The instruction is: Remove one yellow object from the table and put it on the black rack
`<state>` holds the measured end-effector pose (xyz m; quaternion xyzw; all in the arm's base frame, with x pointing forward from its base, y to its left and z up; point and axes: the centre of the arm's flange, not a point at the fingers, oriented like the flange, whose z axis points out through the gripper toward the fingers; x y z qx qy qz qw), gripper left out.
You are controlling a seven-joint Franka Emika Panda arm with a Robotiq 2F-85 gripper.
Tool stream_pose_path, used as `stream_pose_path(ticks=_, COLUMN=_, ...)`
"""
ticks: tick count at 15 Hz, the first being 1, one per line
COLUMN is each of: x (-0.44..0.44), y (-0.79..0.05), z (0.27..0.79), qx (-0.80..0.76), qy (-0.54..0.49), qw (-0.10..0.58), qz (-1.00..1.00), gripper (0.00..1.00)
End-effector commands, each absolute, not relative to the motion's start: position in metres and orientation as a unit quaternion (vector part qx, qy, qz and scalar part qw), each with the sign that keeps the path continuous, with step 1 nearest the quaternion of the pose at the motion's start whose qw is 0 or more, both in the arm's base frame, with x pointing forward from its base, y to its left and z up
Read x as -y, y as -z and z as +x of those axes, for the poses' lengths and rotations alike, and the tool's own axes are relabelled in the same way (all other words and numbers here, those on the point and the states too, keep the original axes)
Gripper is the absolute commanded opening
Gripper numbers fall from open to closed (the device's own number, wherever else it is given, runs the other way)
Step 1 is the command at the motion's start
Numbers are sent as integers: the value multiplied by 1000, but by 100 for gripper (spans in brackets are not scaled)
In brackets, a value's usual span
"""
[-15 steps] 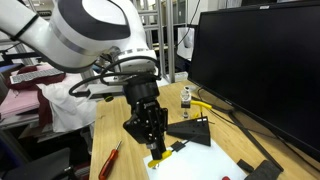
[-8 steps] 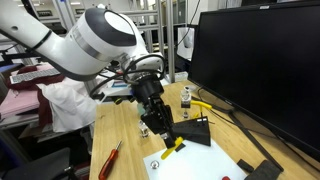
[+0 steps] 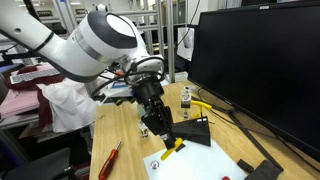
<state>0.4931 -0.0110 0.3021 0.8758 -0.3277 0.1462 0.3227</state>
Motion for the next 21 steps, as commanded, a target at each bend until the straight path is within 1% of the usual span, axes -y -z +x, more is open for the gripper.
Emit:
stream_pose_path(ticks=1, x=11, y=-302, z=493, qx=328, qy=-146, qw=323, qz=876, gripper=4)
stream_pose_path(ticks=3, x=8, y=-311, z=498, qx=308, qy=-156, qw=363, qz=865, gripper=4)
stream_pose_path(ticks=7, x=-16, y=-340, z=525, qx=240, qy=-179, qw=452, qz=840, gripper=4)
stream_pose_path(ticks=10, x=-50, y=-351, z=546, qx=179, qy=-192, qw=496, qz=828, gripper=4)
stream_pose_path(ticks=13, x=-69, y=-334, z=561, qx=120, qy=-178, qw=538, qz=815, gripper=4)
stream_pose_path(ticks=17, x=-85, y=-313, z=575, qx=29, qy=-176, qw=583, qz=793, gripper=4)
stream_pose_path(ticks=18, x=-81, y=-309, z=562, qx=66, qy=-178, qw=555, qz=810, gripper=15)
stream_pose_path(ticks=21, x=-85, y=-307, z=569, qx=43, qy=-178, qw=569, qz=802, gripper=15)
